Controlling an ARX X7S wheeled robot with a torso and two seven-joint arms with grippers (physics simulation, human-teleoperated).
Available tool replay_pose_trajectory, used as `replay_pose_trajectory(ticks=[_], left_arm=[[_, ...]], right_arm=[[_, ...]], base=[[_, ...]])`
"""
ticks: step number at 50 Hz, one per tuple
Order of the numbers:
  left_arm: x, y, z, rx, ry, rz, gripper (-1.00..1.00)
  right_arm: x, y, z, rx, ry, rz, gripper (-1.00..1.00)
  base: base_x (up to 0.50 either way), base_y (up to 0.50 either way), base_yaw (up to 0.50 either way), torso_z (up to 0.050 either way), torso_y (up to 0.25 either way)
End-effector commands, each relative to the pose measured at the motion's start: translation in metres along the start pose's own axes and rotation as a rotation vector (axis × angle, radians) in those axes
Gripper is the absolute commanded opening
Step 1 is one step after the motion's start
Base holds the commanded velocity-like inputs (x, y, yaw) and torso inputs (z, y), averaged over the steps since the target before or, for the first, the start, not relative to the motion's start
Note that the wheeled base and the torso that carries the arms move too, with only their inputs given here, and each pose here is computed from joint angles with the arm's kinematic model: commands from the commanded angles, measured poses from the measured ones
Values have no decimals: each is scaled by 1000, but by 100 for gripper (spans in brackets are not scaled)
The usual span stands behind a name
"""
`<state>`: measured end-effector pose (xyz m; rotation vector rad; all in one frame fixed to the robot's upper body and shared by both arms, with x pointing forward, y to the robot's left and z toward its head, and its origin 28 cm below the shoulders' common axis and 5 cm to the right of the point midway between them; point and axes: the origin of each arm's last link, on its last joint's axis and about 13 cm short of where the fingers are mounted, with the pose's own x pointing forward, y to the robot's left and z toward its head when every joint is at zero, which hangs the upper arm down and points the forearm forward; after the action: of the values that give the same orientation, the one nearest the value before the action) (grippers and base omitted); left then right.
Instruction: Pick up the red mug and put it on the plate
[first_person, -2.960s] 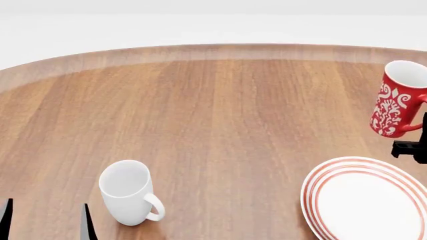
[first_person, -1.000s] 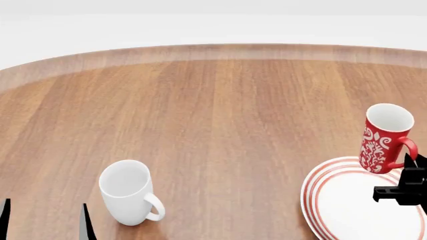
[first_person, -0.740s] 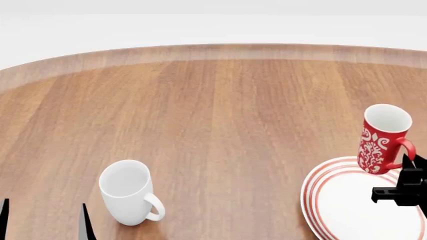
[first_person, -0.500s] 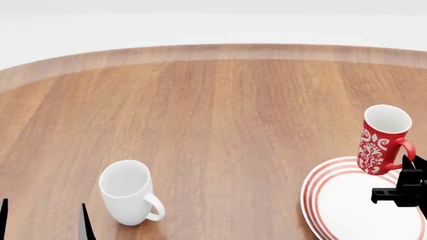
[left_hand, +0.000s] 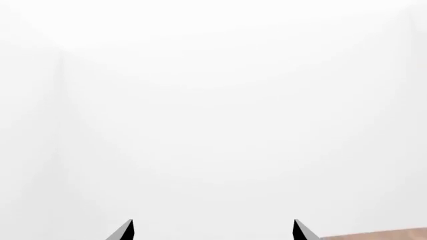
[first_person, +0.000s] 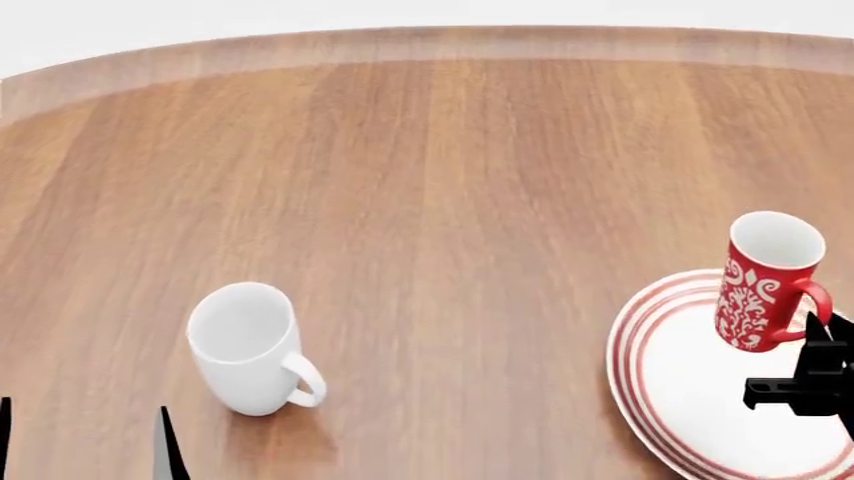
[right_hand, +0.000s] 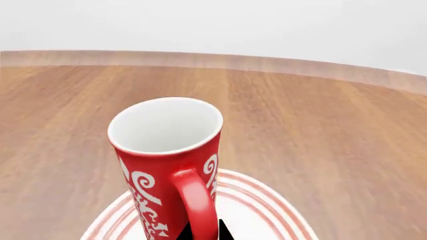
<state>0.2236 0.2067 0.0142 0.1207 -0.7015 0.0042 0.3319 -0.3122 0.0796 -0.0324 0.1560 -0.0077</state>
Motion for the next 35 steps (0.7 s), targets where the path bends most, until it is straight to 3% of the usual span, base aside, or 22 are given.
replay_pose_trajectory(ticks=[1, 15, 35], left_arm=[[0, 0, 0, -13, -7, 2, 100], [0, 0, 0, -24, -11, 7, 100], [0, 0, 0, -11, -13, 7, 100]], right_arm=[[0, -2, 2, 15, -20, -10, -100], [0, -3, 3, 19, -33, -10, -100], [-1, -3, 2, 17, -35, -22, -100]], base=[[0, 0, 0, 7, -141], [0, 0, 0, 7, -129], [0, 0, 0, 6, -43]])
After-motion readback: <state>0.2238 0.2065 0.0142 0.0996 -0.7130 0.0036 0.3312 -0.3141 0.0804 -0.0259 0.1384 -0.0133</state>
